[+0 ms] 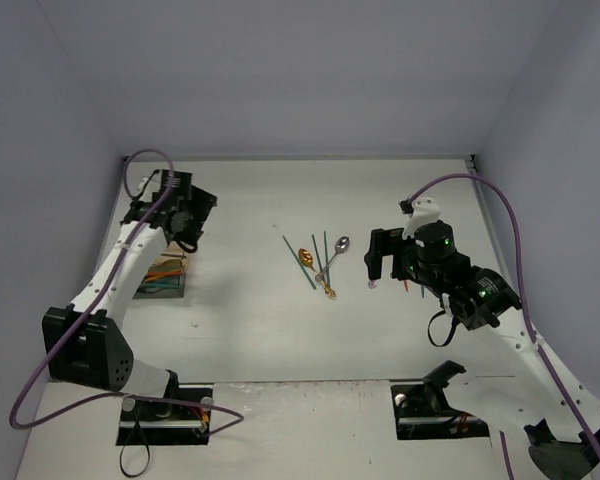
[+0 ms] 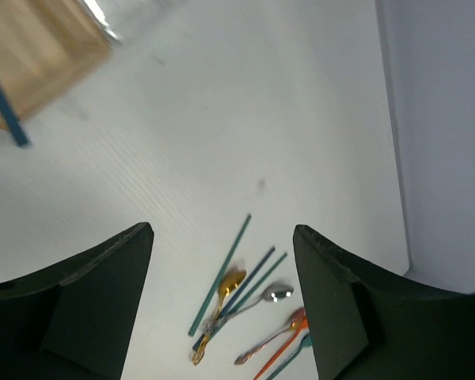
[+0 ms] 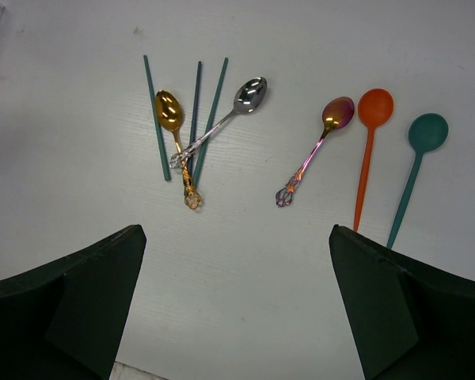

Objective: Sort the eating utensils into containers

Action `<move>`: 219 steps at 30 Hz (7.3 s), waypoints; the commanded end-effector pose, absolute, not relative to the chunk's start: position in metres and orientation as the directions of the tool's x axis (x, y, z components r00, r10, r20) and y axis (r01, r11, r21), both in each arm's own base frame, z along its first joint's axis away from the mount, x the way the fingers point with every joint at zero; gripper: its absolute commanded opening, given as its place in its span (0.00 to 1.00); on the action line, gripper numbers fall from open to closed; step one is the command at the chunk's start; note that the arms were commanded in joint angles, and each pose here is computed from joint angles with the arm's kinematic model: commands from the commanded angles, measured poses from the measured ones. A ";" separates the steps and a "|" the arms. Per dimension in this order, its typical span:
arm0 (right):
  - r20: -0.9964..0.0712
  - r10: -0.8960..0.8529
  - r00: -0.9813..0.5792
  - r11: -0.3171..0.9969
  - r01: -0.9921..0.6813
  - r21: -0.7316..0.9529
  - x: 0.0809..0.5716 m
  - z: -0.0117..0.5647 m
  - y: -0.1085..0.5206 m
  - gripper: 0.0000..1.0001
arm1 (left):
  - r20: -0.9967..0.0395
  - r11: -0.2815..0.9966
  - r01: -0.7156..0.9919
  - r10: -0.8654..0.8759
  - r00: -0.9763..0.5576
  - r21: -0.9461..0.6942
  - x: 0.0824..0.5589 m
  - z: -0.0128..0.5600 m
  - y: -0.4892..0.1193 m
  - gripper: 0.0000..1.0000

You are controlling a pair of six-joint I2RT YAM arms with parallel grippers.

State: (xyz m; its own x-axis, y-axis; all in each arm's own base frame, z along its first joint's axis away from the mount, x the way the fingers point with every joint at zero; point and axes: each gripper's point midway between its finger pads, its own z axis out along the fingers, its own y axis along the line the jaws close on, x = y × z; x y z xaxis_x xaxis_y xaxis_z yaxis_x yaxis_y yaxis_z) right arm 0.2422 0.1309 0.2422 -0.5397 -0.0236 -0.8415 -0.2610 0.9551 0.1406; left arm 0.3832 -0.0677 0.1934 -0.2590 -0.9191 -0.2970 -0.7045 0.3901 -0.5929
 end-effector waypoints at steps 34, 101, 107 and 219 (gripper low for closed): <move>-0.869 -0.008 -0.494 0.932 -0.318 0.173 0.238 0.260 0.146 1.00 | -0.497 0.867 -0.480 -0.479 -0.724 -0.135 0.331 0.050 -0.306 0.48; -0.875 -0.017 -0.483 0.929 -0.331 0.164 0.236 0.263 0.148 1.00 | -0.171 0.135 -0.890 -0.983 -0.065 -0.435 0.363 0.154 0.024 0.00; -0.873 -0.020 -0.487 0.929 -0.331 0.163 0.237 0.262 0.148 1.00 | -0.136 0.126 -0.902 -0.988 -0.075 -0.413 0.371 0.144 0.026 0.04; -0.539 -0.092 -0.837 0.995 -0.095 -0.022 0.320 0.026 0.221 0.00 | -0.696 0.924 0.011 -0.280 -0.661 -0.383 0.239 0.245 -0.092 0.77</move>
State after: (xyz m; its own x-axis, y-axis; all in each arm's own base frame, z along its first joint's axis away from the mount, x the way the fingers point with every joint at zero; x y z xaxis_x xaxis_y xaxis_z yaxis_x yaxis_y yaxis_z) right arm 0.3285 0.2242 0.0094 -0.8331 -0.0181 -0.5528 -0.0410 0.9987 0.0291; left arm 0.2299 -0.0774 0.2281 -0.6887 -0.2678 -0.6738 -0.0485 0.9442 -0.3257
